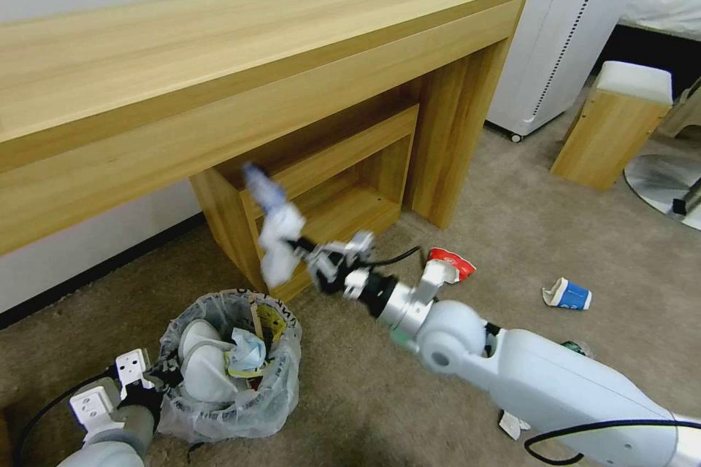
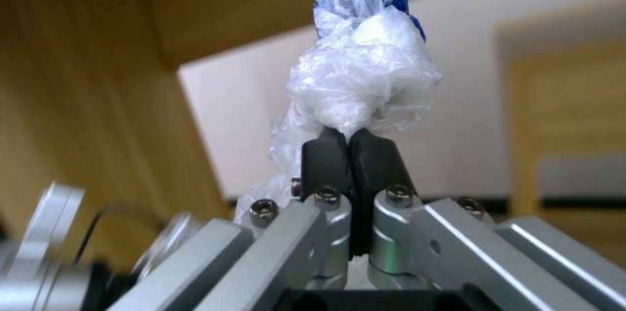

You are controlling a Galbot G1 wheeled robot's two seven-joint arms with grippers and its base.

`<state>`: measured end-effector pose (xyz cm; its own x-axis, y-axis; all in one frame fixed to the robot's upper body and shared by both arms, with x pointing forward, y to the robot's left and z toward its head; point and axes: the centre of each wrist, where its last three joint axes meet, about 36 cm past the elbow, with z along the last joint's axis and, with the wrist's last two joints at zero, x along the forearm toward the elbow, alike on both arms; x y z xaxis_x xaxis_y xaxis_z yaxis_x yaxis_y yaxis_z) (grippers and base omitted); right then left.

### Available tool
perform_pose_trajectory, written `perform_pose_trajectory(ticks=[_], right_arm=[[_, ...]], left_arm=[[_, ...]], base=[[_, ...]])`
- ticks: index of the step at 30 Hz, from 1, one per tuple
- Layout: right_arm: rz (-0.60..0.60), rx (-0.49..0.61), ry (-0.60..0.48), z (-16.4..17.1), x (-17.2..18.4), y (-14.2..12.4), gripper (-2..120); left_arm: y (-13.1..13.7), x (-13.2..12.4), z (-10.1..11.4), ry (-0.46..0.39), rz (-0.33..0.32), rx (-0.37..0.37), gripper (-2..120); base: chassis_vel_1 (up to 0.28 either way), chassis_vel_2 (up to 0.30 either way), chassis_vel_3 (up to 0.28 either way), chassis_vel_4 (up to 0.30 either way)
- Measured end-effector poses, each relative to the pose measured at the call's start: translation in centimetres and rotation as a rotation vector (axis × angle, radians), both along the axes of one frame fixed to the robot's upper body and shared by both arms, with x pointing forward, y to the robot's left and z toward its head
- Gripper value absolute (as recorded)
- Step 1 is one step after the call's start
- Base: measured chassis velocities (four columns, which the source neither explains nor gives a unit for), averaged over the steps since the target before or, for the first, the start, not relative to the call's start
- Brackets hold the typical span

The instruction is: Pick up the trash bin and place the garbage on the floor into it.

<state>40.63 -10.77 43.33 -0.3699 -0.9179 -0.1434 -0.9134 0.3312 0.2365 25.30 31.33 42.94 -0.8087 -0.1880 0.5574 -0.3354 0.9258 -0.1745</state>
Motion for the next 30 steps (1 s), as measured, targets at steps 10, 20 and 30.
perform_pose_trajectory(ticks=[10, 20, 30], right_arm=[[0.077, -0.131, 0.041, -3.1, -1.5, 2.1, 0], [0.105, -0.259, 0.018, -5.1, -0.6, 2.5, 0], [0.114, -0.324, 0.006, -6.4, 0.5, 3.0, 0]], left_arm=[[-0.1, -0.2, 0.5, -0.01, 0.001, 0.001, 1], [-0.3, -0.4, 0.8, -0.016, 0.002, -0.003, 1], [-0.5, -0.5, 0.9, -0.022, 0.003, -0.004, 1]], base=[[0.0, 0.0, 0.0, 0.0], [0.0, 0.0, 0.0, 0.0], [0.0, 0.0, 0.0, 0.0]])
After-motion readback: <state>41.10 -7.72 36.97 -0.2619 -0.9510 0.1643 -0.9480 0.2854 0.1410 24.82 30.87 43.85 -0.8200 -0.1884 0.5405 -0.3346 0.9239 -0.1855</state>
